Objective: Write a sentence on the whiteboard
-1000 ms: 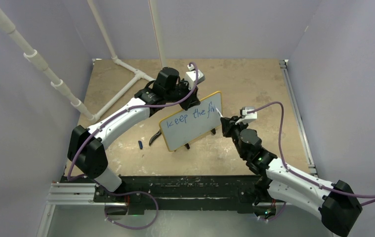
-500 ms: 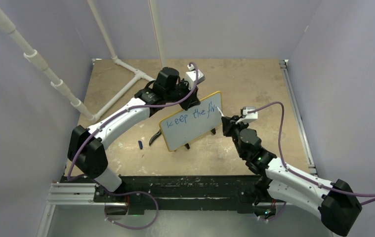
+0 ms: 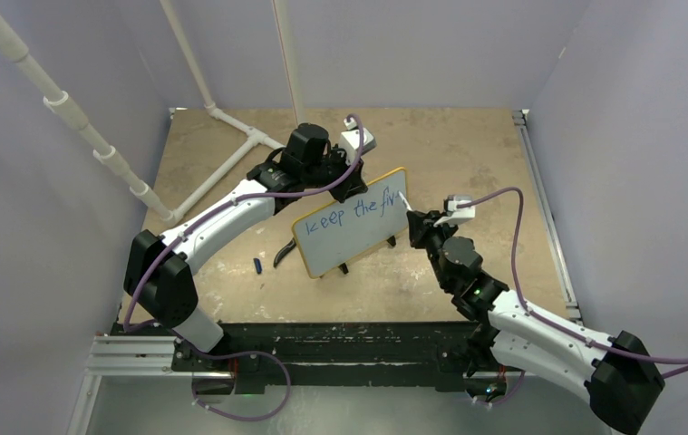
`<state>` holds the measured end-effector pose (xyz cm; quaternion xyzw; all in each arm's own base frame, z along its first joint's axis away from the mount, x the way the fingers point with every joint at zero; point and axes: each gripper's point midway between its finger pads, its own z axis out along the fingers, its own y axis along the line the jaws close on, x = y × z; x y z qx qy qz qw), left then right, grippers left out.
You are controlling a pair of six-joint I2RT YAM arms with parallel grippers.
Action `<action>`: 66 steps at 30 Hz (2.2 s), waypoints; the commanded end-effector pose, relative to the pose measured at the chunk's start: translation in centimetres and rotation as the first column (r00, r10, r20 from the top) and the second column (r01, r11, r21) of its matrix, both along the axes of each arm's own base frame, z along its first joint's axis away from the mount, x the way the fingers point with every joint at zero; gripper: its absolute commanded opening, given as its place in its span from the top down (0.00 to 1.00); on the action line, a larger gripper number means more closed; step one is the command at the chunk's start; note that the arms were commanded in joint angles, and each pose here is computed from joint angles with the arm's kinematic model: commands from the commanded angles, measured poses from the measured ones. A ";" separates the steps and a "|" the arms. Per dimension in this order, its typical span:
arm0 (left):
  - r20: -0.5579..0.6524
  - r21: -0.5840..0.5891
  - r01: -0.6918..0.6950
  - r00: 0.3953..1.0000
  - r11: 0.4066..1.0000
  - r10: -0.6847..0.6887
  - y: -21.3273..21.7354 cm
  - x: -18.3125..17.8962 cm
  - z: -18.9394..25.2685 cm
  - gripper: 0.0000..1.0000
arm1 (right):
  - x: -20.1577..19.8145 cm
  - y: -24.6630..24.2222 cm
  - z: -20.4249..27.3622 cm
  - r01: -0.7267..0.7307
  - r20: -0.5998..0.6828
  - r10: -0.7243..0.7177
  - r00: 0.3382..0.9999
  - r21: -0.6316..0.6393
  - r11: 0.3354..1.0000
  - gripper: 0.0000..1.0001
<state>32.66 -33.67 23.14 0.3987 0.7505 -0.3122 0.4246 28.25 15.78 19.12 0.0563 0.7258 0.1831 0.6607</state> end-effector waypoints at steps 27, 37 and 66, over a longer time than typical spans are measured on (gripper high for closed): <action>0.021 -0.015 0.037 0.999 0.999 -0.037 -0.6 -0.4 0.5 1.00 | -0.5 0.6 -1.8 -0.037 -0.057 0.038 0.998 0.008 0.999 1.00; 0.019 -0.015 0.036 0.999 0.999 -0.036 -0.5 -0.4 0.5 1.00 | -0.3 0.4 -2.4 -0.016 -0.076 0.015 0.997 -0.002 1.000 1.00; 0.017 -0.013 0.037 0.999 0.999 -0.037 -0.5 -0.5 0.3 1.00 | 0.8 -0.4 -0.1 0.064 -0.021 -0.064 0.998 0.020 0.998 1.00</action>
